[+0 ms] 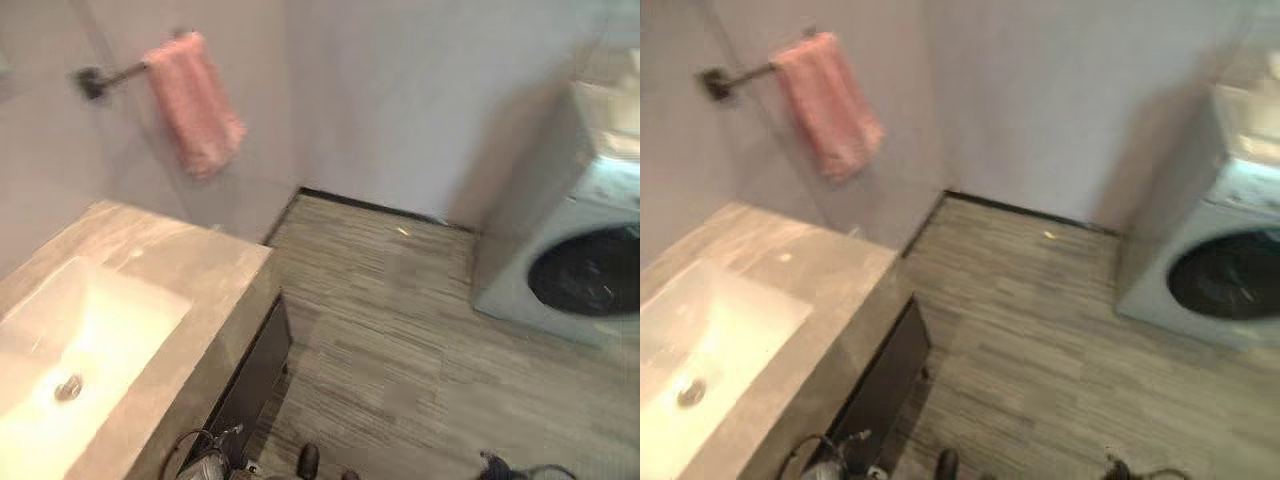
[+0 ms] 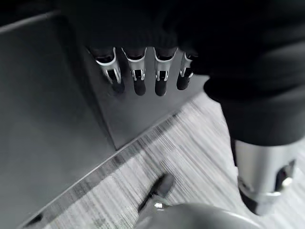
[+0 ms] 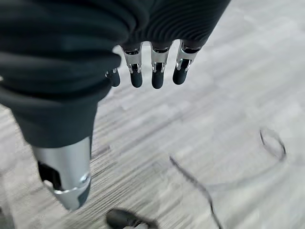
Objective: Put brush and paste in cup on sink, flatten towel.
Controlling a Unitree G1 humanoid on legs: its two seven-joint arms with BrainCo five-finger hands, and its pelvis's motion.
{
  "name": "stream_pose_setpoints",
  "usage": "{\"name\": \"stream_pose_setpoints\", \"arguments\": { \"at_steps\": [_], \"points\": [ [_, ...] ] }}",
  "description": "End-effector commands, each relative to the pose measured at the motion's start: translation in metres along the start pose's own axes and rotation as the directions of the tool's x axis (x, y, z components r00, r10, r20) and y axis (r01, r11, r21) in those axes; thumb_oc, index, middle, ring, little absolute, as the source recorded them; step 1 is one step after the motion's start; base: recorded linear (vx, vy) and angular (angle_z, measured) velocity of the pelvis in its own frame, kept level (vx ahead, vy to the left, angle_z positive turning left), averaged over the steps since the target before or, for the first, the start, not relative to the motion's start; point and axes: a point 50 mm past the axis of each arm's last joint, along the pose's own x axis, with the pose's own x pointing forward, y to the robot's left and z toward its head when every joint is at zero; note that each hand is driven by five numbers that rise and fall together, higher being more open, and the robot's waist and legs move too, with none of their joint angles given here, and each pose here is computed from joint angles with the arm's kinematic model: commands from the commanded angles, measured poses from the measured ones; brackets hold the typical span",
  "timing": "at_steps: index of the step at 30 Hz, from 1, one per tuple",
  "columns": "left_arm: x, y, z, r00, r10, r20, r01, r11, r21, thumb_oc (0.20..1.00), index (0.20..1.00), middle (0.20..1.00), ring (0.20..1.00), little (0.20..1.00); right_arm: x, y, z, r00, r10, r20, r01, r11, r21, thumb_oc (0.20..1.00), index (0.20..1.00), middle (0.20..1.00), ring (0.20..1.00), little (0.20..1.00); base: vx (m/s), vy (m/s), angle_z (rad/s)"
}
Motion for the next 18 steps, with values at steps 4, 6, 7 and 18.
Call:
{"name": "stream_pose_setpoints", "arguments": {
  "at_steps": [4, 6, 7, 18],
  "points": [
    [-0.002, 0.039, -0.031, 0.986, 0.123, -0.110, -0.131, 0.989, -0.070, 1.000, 1.000, 1.000, 1.000, 1.000, 0.003, -0.010, 0.037, 0.991, -0.020, 0.132, 0.019, 1.000, 0.014, 1.000, 1.000, 1.000, 1.000, 1.000, -0.05, 0.107, -1.37],
    [-0.002, 0.037, -0.030, 0.988, 0.114, -0.106, -0.122, 0.990, -0.070, 1.000, 1.000, 1.000, 1.000, 1.000, 0.002, -0.005, 0.029, 0.993, -0.010, 0.114, 0.006, 0.999, 0.040, 1.000, 1.000, 1.000, 1.000, 1.000, 0.03, 0.033, -0.57],
    [-0.002, 0.034, -0.029, 0.989, 0.103, -0.104, -0.111, 0.991, -0.071, 1.000, 1.000, 1.000, 1.000, 1.000, 0.002, -0.004, 0.024, 0.994, -0.009, 0.104, 0.005, 0.999, 0.047, 1.000, 1.000, 1.000, 1.000, 1.000, 0.07, -0.003, -0.27],
    [-0.010, 0.082, 0.050, 0.925, 0.323, 0.199, -0.125, 0.755, -0.644, 1.000, 1.000, 1.000, 1.000, 1.000, -0.005, -0.041, 0.024, 0.971, -0.194, 0.141, 0.051, 0.741, 0.669, 1.000, 1.000, 1.000, 1.000, 1.000, -0.02, -0.071, 0.06]
  ]
}}
